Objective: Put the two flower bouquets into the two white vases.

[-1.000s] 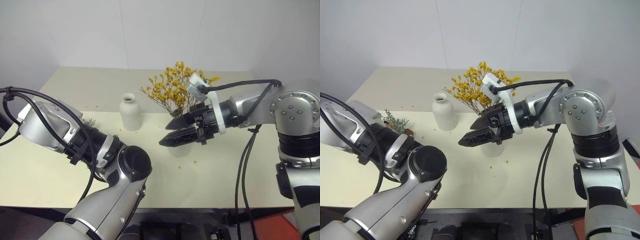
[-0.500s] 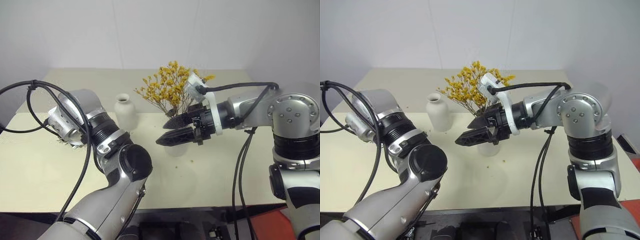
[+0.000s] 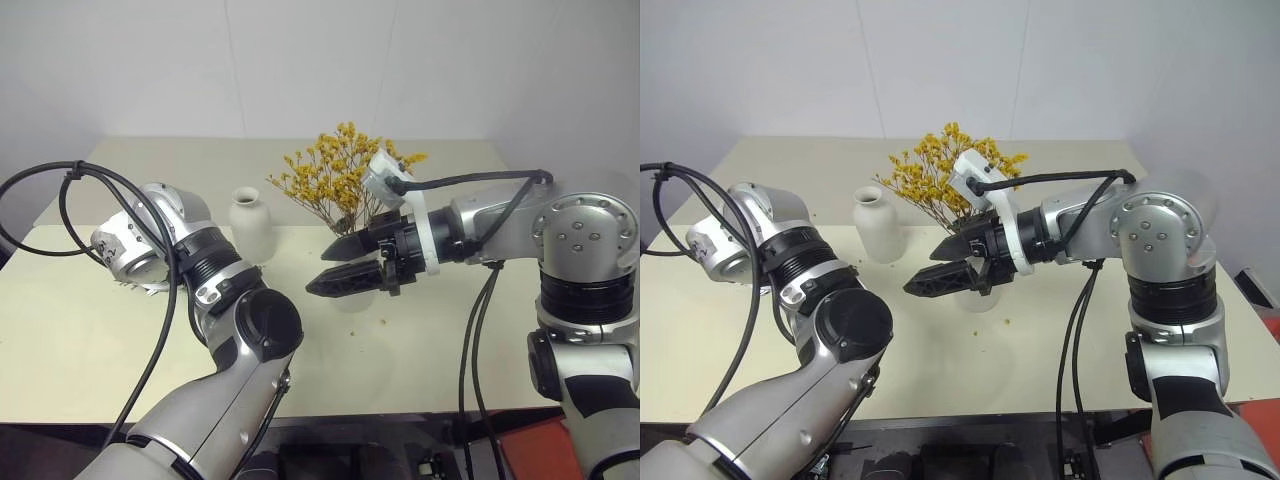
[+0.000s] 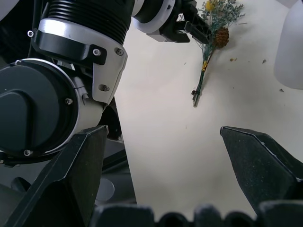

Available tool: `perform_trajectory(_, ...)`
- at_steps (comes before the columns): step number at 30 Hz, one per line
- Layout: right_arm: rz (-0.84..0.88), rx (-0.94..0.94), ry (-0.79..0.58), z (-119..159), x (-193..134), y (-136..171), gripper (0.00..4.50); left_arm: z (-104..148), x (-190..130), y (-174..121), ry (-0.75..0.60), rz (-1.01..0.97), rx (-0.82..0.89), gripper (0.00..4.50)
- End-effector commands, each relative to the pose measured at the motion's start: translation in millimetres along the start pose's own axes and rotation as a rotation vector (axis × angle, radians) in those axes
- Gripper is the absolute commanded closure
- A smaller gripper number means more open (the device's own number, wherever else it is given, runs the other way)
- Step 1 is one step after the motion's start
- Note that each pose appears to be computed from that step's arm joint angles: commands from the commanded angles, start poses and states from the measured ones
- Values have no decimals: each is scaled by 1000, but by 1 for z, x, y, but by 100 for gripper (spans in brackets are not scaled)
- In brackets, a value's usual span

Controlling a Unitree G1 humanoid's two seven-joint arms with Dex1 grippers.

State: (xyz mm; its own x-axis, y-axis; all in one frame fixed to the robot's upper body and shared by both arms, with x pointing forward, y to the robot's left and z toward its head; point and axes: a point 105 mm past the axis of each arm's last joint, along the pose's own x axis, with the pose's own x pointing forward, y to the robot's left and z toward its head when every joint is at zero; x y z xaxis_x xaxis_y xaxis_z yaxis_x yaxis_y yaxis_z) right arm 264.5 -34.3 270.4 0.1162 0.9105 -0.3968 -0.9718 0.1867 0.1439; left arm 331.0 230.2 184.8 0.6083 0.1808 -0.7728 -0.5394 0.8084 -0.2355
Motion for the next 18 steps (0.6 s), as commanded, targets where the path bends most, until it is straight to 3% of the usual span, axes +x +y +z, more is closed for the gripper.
perform_trajectory(1, -19, -20, -32, 6, -7, 2, 3, -16, 7, -12, 49, 1, 54, 172)
perform_trajectory(18, -52, -1, -26, 2, -9, 0, 3, -19, 25, 5, 109, 18, 91, 172)
